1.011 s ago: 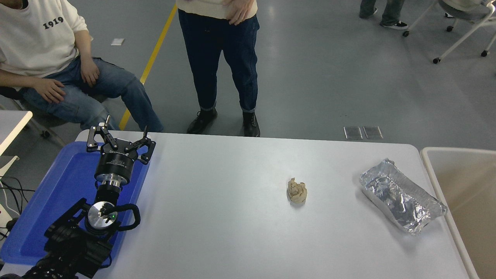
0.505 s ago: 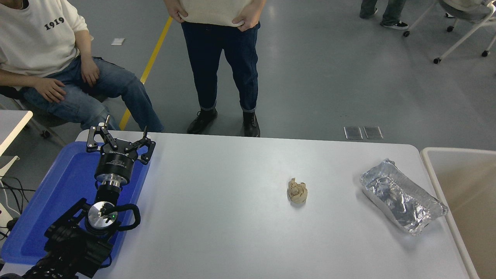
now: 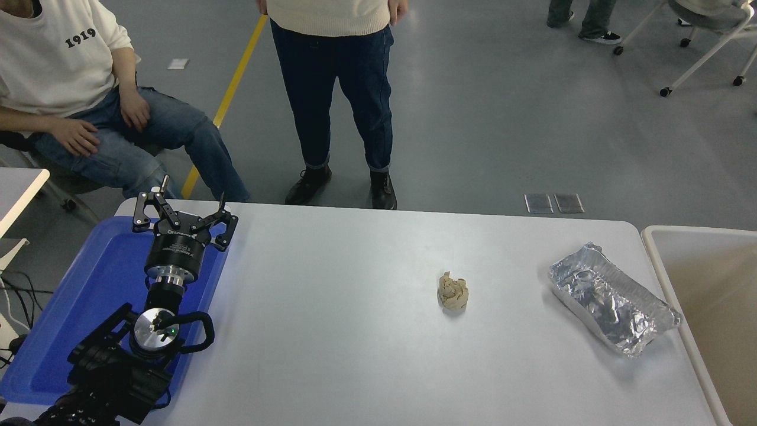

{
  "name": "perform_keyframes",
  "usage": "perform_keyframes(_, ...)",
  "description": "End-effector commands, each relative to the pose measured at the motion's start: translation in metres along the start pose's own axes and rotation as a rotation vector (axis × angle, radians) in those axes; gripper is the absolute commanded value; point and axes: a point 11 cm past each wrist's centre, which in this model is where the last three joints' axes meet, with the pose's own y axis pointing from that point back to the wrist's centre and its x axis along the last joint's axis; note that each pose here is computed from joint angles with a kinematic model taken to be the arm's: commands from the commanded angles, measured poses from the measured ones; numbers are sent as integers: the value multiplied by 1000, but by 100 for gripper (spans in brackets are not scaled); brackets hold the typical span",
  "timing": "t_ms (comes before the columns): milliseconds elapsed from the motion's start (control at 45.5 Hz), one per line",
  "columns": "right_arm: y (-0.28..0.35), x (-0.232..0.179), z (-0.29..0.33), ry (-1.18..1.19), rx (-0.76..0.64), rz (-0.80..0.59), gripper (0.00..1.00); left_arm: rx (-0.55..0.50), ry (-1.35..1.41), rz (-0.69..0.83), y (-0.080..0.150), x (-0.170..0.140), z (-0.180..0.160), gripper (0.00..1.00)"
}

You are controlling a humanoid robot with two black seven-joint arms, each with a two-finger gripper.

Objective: Pick up paper cup place in dustbin

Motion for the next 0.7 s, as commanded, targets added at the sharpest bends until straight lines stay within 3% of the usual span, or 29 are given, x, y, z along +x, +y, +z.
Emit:
perform_keyframes(0, -4, -17, 0, -52, -31, 16, 0, 0, 0, 1, 0, 0, 0, 100)
perform_keyframes(374, -4, -22, -8, -79, -15, 13, 2, 0, 0, -1, 0, 0, 0, 100)
perform_keyframes(440, -4, -18, -6, -76, -18, 37, 36, 0, 0, -1, 0, 0, 0, 100)
perform_keyframes(505, -4, -16, -6, -76, -18, 58, 43, 0, 0, -1, 0, 0, 0, 100)
perform_keyframes(593, -4, -14, -8, -78, -14, 89, 65, 0, 0, -1, 0, 0, 0, 100)
perform_keyframes(681, -4, -12, -9, -79, -12, 98, 71, -1, 1, 0, 0, 0, 0, 100)
